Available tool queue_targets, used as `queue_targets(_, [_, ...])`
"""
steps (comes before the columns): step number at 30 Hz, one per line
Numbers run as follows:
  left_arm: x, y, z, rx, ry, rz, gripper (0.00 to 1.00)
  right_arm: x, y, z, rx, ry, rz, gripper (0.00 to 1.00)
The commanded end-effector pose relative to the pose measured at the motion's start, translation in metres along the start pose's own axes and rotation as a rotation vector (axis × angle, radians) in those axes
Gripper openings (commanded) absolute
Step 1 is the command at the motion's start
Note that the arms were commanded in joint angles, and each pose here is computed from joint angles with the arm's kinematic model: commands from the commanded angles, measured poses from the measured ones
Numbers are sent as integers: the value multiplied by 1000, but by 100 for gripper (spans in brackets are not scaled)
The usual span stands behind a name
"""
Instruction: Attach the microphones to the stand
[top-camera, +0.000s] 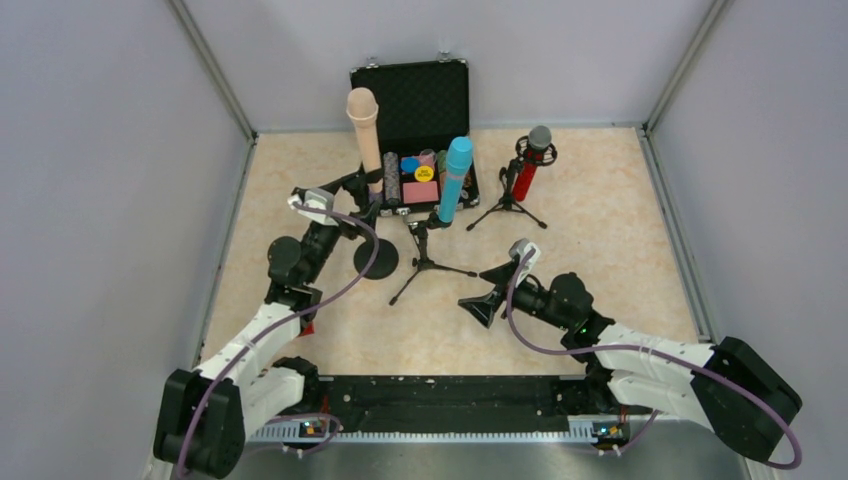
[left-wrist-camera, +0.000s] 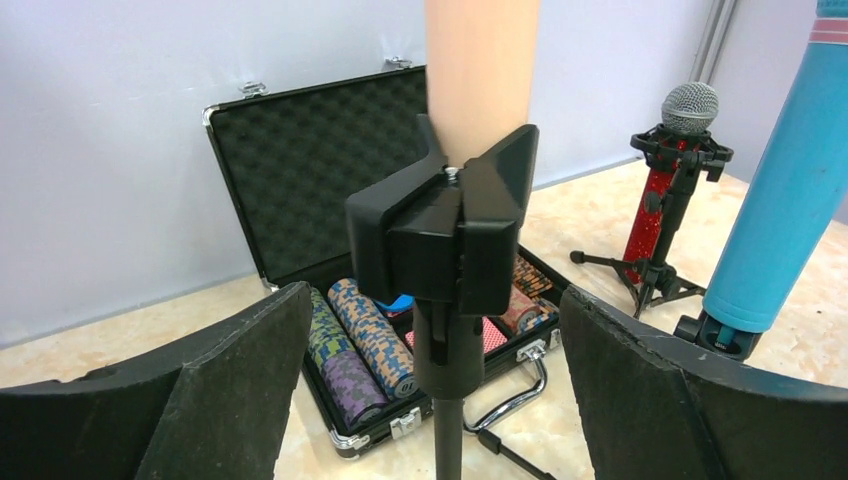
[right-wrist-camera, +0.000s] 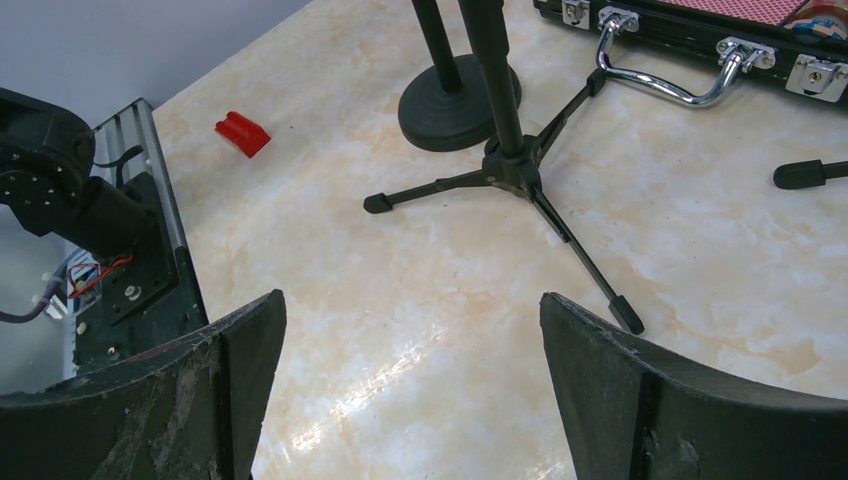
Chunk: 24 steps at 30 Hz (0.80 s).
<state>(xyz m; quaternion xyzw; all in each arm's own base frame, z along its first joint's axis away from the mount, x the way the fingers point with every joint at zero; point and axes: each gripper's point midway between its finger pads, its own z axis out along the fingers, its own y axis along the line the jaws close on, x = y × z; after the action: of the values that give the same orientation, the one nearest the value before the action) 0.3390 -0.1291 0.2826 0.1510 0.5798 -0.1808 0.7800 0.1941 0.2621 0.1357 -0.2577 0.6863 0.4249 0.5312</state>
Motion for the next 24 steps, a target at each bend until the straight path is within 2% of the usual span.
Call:
queue_targets(1, [-20, 4, -3, -24, -69, 8, 99, -15, 2, 1, -11, -49, -5, 95])
queue_targets(14, [-10, -4, -10, -15, -12, -129, 99, -16, 4, 6, -27, -32, -1, 95])
queue_targets(24, [18, -27, -26, 64, 133, -255, 99, -15, 14, 14, -131, 30, 39, 96])
